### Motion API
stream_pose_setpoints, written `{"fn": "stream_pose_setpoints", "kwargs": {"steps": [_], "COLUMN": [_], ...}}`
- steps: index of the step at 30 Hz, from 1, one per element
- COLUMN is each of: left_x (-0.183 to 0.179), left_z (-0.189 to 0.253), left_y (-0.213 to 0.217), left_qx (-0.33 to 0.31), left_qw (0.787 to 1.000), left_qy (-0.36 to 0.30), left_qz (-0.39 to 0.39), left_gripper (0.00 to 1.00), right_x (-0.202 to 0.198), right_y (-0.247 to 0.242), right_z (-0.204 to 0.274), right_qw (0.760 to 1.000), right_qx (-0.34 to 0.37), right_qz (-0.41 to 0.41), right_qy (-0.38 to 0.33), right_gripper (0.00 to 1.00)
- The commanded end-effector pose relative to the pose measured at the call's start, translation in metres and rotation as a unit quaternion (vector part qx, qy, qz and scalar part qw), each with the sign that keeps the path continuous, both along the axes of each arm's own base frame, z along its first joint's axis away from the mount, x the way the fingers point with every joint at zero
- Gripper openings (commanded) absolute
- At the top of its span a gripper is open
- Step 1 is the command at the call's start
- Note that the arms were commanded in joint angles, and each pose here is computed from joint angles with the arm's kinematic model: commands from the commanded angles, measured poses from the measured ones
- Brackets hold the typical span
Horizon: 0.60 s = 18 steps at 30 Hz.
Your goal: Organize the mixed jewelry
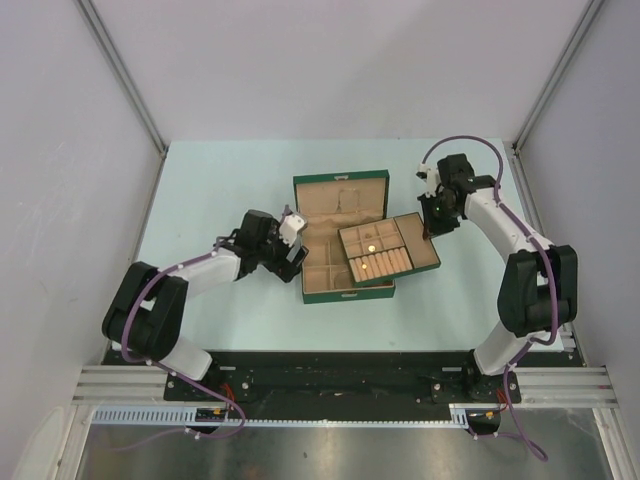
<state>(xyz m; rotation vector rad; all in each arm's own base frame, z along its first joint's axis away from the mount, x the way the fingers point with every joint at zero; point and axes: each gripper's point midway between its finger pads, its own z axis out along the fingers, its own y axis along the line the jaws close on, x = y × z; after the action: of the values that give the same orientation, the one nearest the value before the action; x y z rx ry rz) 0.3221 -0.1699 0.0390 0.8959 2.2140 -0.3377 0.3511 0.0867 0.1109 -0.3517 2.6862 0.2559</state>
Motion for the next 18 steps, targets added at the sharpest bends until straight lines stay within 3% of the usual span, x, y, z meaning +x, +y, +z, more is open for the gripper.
{"fn": "stream_pose_setpoints", "kwargs": {"steps": [1,18], "left_x": [-0.004,-0.011], "left_z": [0.008,0.024], "left_y": [-0.019,-0.065], "left_qx": [0.003,-0.018], "left_qw": [0.999,0.997], "left_qy": [0.005,0.018], "left_qz": [-0.034,-0.075], "left_gripper": [1.00,1.00], "right_x": [0.012,0.010], "right_y": [0.012,0.020], "right_z": [0.017,0.012], "right_qw": [1.000,1.000], "right_qx": [0.012,-0.003], "right_qz": [0.000,0.009], "right_qy": [-0.018,-0.013], "right_gripper": [0.00,0.00]}}
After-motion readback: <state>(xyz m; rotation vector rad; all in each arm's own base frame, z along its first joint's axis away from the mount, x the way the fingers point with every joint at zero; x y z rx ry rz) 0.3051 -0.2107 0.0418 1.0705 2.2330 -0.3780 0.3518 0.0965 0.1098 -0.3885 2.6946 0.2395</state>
